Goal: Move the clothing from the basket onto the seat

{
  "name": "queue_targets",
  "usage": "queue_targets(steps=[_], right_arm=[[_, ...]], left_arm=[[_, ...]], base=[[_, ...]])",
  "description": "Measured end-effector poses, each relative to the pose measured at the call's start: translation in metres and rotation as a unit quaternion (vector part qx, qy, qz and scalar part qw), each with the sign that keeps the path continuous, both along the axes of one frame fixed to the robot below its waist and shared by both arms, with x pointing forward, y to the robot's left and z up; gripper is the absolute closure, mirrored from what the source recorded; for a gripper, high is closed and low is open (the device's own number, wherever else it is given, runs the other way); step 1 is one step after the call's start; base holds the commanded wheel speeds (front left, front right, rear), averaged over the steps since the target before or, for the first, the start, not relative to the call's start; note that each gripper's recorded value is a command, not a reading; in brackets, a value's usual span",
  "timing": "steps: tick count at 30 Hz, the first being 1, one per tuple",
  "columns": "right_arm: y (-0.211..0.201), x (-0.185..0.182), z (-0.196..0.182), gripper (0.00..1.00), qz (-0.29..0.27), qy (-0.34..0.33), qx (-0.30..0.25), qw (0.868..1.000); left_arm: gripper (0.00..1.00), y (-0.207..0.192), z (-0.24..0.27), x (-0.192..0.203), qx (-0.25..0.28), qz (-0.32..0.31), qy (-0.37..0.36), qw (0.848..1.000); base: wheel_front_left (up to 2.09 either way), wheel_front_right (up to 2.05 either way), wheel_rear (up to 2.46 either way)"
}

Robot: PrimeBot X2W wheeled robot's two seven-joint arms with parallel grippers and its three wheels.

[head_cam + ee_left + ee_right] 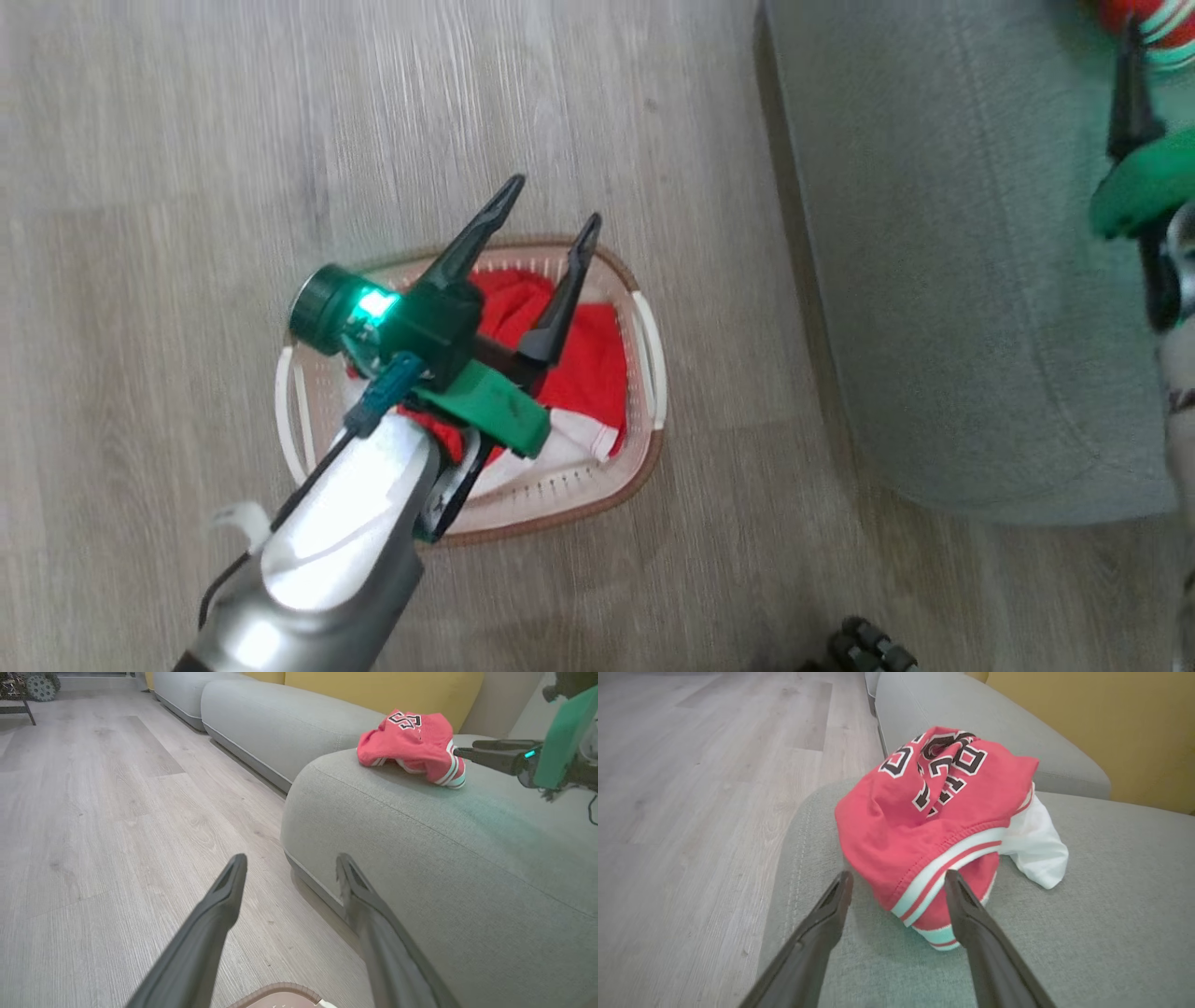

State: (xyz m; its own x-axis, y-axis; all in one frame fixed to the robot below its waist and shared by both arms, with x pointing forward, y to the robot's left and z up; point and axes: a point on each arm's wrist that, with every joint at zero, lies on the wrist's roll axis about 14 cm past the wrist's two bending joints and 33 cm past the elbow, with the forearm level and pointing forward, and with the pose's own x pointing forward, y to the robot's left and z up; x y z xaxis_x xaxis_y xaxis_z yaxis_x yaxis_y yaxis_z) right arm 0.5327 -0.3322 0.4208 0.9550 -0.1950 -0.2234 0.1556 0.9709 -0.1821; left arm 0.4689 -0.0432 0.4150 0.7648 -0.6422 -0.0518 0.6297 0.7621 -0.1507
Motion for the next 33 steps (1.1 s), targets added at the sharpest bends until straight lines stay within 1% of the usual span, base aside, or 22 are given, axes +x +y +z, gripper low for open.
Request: queue_targets(steps=[4, 9, 11, 15, 19, 23, 27, 33], right_arm=[[0.011, -0.017, 0.02, 0.0, 0.02, -0.022, 0.003, 1.0], [0.029, -0.028, 0.063, 0.0, 0.045, -0.074, 0.008, 0.996], [0.046, -0.037, 0.084, 0.0, 0.062, -0.101, 0.018, 0.993], [0.069, -0.053, 0.098, 0.0, 0.08, -0.121, 0.041, 0.989], [0.092, -0.068, 0.107, 0.0, 0.095, -0.137, 0.062, 0.984], [0.122, -0.081, 0.112, 0.0, 0.116, -0.15, 0.09, 0.978], [0.149, -0.095, 0.112, 0.0, 0.135, -0.159, 0.11, 0.972], [0.174, -0.112, 0.111, 0.0, 0.156, -0.167, 0.12, 0.966]], left_arm=[[0.0, 0.008, 0.018, -0.005, -0.002, 0.016, -0.011, 1.0], [0.0, 0.022, 0.043, -0.015, -0.01, 0.043, -0.024, 0.999], [0.0, 0.032, 0.055, -0.027, -0.011, 0.059, -0.029, 0.998], [0.0, 0.049, 0.065, -0.046, -0.011, 0.086, -0.03, 0.996], [0.0, 0.073, 0.072, -0.063, -0.01, 0.127, -0.034, 0.991], [0.0, 0.105, 0.079, -0.078, -0.012, 0.183, -0.038, 0.982], [0.0, 0.145, 0.082, -0.092, -0.01, 0.253, -0.041, 0.967], [0.0, 0.18, 0.082, -0.112, -0.012, 0.308, -0.041, 0.95]], base=[[0.0, 0.0, 0.0], [0.0, 0.0, 0.0], [0.0, 0.0, 0.0], [0.0, 0.0, 0.0], [0.0, 0.0, 0.0], [0.0, 0.0, 0.0], [0.0, 0.0, 0.0], [0.0, 0.0, 0.0]])
